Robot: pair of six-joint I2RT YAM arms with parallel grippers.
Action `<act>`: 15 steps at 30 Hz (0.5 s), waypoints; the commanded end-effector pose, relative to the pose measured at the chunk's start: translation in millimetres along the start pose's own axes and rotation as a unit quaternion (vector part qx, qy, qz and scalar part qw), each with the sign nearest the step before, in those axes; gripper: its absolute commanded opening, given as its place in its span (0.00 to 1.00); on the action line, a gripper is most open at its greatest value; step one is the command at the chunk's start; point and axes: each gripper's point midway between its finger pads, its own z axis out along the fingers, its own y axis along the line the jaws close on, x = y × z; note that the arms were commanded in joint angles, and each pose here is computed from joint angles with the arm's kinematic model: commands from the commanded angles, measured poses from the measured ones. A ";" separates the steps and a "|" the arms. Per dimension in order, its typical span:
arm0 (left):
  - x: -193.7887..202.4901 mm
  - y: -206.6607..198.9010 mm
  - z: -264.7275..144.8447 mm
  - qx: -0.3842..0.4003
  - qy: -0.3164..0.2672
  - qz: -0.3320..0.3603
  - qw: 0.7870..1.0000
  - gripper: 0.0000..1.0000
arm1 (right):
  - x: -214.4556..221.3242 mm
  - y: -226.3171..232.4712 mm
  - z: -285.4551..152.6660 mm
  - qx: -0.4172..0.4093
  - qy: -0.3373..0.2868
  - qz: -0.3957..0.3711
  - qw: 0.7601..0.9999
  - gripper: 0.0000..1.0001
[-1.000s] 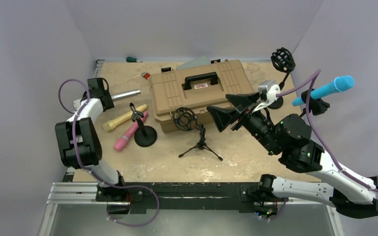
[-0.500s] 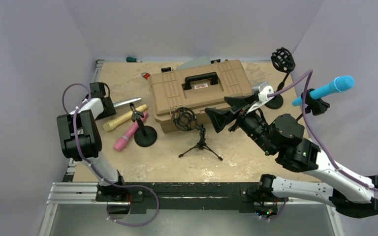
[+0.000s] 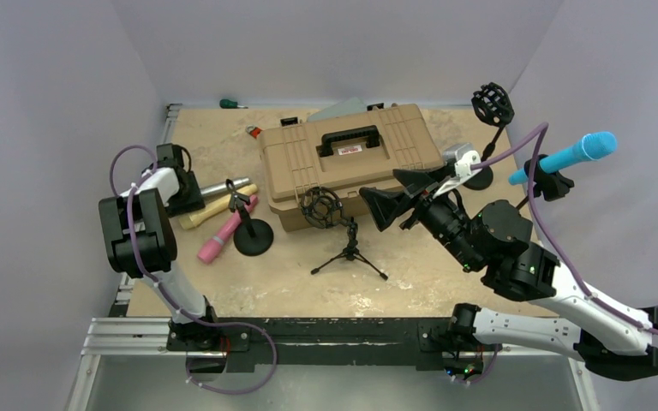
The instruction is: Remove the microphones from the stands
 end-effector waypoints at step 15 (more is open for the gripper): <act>-6.2 -36.9 -37.6 0.049 0.005 0.042 0.998 0.75 | -9.0 -0.5 -1.5 0.003 -0.021 0.021 1.000 0.83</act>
